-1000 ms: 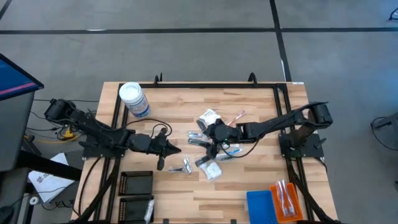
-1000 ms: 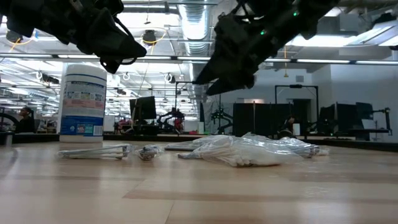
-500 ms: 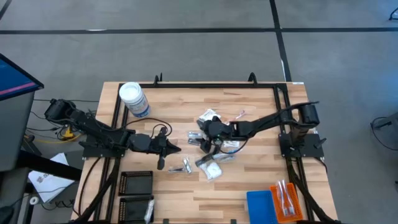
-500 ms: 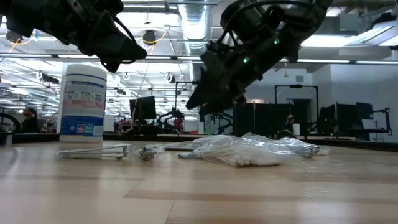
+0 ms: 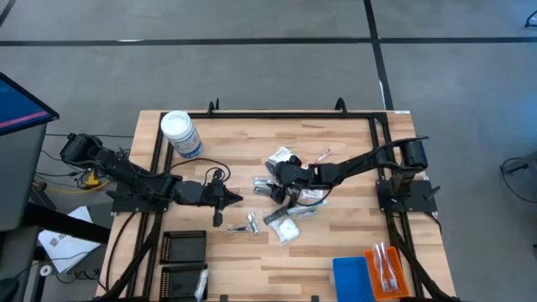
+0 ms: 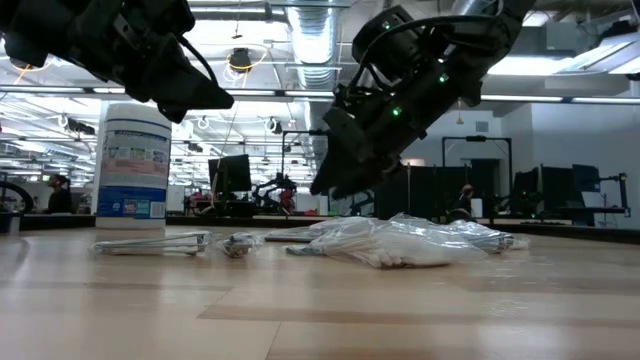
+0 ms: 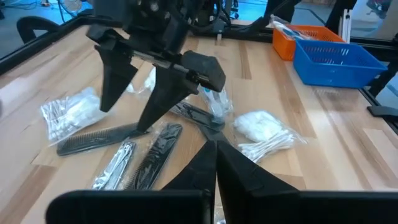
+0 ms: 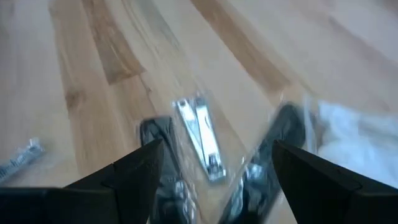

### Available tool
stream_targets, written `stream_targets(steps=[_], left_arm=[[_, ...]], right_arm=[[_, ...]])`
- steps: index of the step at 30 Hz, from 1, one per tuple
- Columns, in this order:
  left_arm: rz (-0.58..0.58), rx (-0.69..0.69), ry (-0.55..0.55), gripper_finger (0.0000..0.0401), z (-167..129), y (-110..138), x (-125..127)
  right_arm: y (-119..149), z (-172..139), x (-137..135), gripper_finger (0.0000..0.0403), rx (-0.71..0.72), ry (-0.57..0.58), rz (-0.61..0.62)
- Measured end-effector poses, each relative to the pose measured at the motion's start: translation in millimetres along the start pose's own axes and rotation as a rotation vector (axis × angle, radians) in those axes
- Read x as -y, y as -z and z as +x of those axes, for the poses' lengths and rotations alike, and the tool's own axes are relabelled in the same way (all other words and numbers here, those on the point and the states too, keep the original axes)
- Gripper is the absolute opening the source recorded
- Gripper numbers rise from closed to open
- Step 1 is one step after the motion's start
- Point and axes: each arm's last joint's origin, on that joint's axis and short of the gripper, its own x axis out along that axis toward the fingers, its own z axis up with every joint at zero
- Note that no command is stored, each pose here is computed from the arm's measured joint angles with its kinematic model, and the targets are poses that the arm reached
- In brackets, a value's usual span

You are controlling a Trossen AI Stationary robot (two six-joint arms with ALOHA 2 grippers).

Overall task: Pick & Place Travel size toiletries
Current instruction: Put the nail cutter into the blue bin

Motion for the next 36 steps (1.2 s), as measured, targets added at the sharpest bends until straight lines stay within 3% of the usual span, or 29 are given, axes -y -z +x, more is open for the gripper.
stream_targets(steps=[5, 10, 16, 30, 36], left_arm=[[0.0, 0.001, -0.004, 0.0003, 0, 0, 0], [0.001, 0.001, -0.003, 0.0003, 0, 0, 0], [0.003, 0.001, -0.003, 0.0003, 0, 0, 0], [0.001, 0.004, -0.002, 0.0003, 0, 1, 0], [-0.003, 0.008, 0.0, 0.0003, 0, 1, 0]], right_arm=[[1, 1, 4, 0.0292, -0.017, 0.021, -0.004], [5, 10, 3, 0.0292, 0.01, 0.045, -0.12], [10, 30, 0, 0.0292, -0.017, 0.052, -0.104], [1, 34, 3, 0.0292, -0.028, 0.067, -0.123], [4, 35, 0, 0.0292, -0.067, -0.03, -0.2]])
